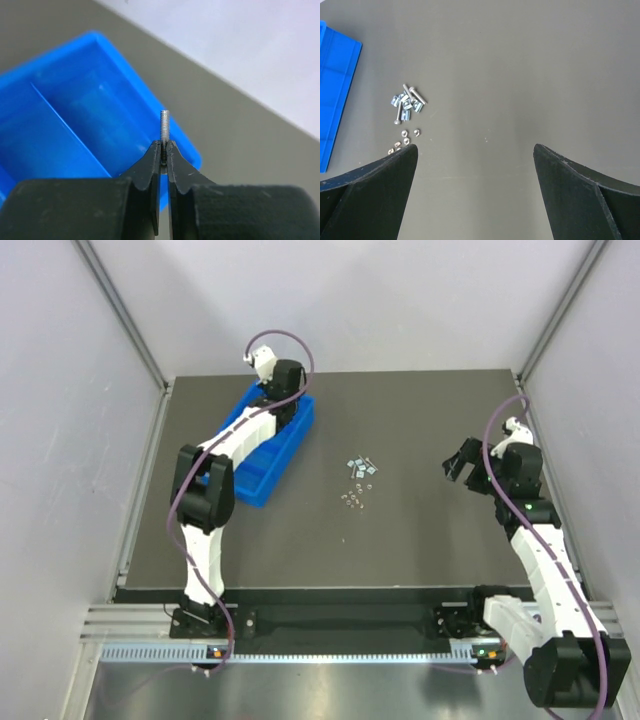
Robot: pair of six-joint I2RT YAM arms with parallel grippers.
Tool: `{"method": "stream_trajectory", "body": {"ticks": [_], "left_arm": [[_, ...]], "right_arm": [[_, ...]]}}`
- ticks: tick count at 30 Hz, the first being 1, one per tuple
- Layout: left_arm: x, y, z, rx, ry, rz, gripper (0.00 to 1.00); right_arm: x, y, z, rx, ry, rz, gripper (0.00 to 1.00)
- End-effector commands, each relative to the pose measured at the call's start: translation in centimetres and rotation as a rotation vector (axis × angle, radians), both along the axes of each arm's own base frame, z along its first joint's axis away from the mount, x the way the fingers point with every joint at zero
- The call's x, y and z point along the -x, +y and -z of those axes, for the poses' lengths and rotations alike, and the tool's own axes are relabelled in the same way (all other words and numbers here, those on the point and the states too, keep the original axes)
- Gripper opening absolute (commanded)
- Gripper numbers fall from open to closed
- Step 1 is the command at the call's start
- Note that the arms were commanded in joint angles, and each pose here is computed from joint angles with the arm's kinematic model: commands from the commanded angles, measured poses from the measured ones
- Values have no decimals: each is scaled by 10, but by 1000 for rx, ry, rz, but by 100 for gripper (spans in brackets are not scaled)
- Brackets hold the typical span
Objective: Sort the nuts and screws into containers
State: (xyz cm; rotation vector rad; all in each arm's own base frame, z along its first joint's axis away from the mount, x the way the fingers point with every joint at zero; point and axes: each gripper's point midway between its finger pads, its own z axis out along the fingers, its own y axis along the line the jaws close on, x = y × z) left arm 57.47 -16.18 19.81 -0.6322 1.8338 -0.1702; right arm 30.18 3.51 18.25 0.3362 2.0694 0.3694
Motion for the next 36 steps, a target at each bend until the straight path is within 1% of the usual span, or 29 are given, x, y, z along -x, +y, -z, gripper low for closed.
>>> {"method": "stream_trajectory", "body": {"ticks": [1, 2, 4, 5, 6, 7, 8, 9, 10, 11, 12, 14, 15, 16, 17, 18, 19, 21, 22, 24, 25, 29, 31, 36], "left_arm": [[-13, -4, 22, 54, 10, -13, 6], [-15, -3, 25, 62, 13, -22, 6], [-20, 2, 27, 62, 16, -36, 10], [-20, 3, 27, 56, 20, -34, 15], [-20, 5, 21, 53, 11, -37, 24], [-18, 6, 19, 49, 10, -37, 39], [-17, 6, 16, 40, 4, -28, 45], [-15, 5, 2, 44, -18, -12, 50], [-11, 3, 0, 38, -18, 3, 61], [-8, 3, -5, 27, -22, 17, 64], [-3, 5, -22, 29, -43, 26, 66], [9, -3, -25, 10, -27, 85, 68], [19, -9, -43, 12, -50, 123, 68], [32, -28, -37, -3, -30, 188, 68], [42, -37, -38, -39, -23, 230, 69], [54, -46, -48, -52, -34, 258, 70], [74, -73, -36, -79, -5, 323, 70], [96, -95, -31, -99, 13, 376, 70], [114, -114, -15, -110, 52, 428, 70], [130, -133, 3, -96, 96, 474, 69], [144, -144, 16, -110, 126, 506, 69], [164, -160, 55, -149, 215, 559, 66], [174, -167, 71, -149, 256, 611, 64], [177, -170, 99, -189, 307, 635, 59]], "right_arm": [[-8, 5, -31, -9, -81, -20, 100], [-7, 5, -32, -8, -83, -21, 100], [-5, 5, -35, -1, -86, -24, 100], [-5, 4, -36, 4, -88, -27, 100], [-3, 4, -40, 7, -99, -28, 100], [-1, 5, -43, 7, -105, -30, 99], [0, 4, -46, 10, -118, -27, 100], [1, 4, -48, 11, -126, -28, 100], [1, 4, -49, 10, -132, -27, 100], [3, 4, -50, 7, -134, -27, 100], [3, 4, -52, 5, -140, -25, 100], [3, 3, -54, -6, -139, -9, 100], [3, 3, -55, -11, -137, -4, 100], [2, 3, -56, -15, -138, -2, 100], [2, 3, -54, -20, -127, 1, 100], [2, 4, -54, -23, -123, 2, 100], [1, 3, -53, -25, -118, 6, 100], [0, 2, -49, -22, -107, 15, 100], [0, 1, -48, -23, -102, 17, 100], [0, 1, -44, -17, -91, 18, 100], [1, 1, -43, -12, -90, 16, 100], [5, -1, -37, -1, -73, 17, 100], [7, -3, -34, 9, -66, 22, 100], [10, -4, -32, 20, -67, 22, 100]]}}
